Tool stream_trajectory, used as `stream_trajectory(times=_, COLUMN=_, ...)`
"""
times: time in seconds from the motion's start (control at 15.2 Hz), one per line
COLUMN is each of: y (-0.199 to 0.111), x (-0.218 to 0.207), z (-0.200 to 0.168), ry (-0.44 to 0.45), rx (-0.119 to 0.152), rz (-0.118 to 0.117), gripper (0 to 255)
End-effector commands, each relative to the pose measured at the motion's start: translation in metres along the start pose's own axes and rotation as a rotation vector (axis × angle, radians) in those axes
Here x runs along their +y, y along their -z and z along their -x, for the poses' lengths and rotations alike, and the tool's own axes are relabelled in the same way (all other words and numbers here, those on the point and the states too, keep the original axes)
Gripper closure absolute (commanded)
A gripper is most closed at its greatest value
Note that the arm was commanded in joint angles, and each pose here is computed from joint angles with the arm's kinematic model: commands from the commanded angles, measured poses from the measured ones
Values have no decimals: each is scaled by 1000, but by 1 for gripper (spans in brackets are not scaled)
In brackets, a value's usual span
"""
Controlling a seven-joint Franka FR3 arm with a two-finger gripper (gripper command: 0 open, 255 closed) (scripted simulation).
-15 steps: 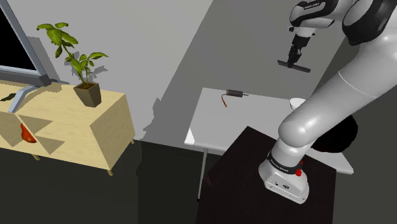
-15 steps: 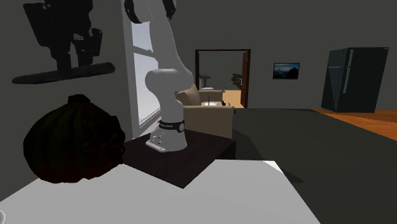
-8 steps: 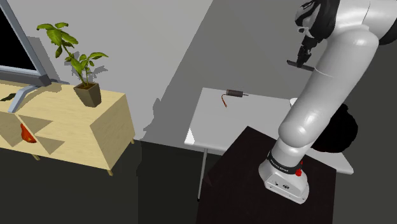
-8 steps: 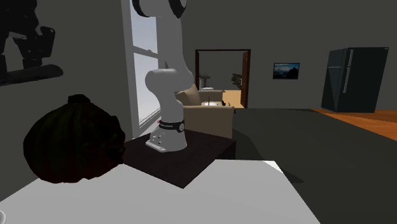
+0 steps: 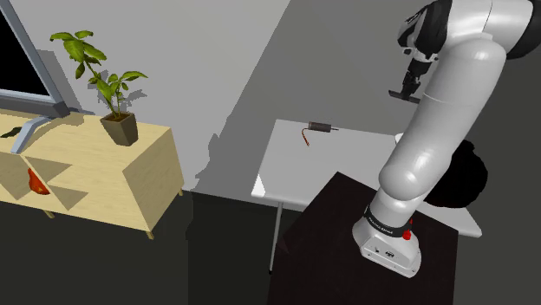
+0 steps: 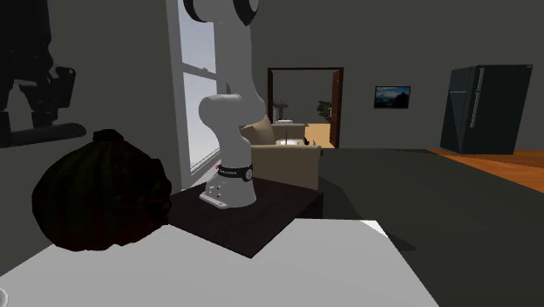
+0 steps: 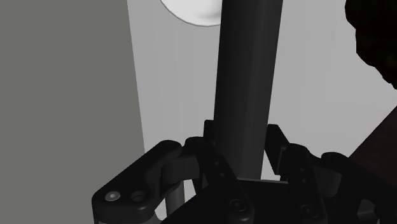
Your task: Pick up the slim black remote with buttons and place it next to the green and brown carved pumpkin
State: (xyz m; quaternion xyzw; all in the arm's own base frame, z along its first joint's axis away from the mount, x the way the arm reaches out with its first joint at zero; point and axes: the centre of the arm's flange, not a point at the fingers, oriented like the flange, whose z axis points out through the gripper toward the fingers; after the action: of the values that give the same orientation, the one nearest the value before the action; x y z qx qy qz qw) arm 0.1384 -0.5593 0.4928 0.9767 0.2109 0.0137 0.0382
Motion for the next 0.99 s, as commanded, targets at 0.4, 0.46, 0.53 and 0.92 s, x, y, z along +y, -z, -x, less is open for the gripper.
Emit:
stream_trajectory(times=0.4, y=-42, x=-3, z=0, ry=0, rx=0, rz=1, gripper=255)
stream_trajectory(times=0.46, y=-47, x=-4, z=0, ry=0, rx=0, rz=1, gripper=255)
stream_trajectory(times=0.53, y=-53, x=-4, z=0, ry=0, rx=0, rz=1, gripper=255)
stream_trajectory(times=0.92, y=-84, x=-7, z=1, ry=0, rx=0, rz=1, gripper=255)
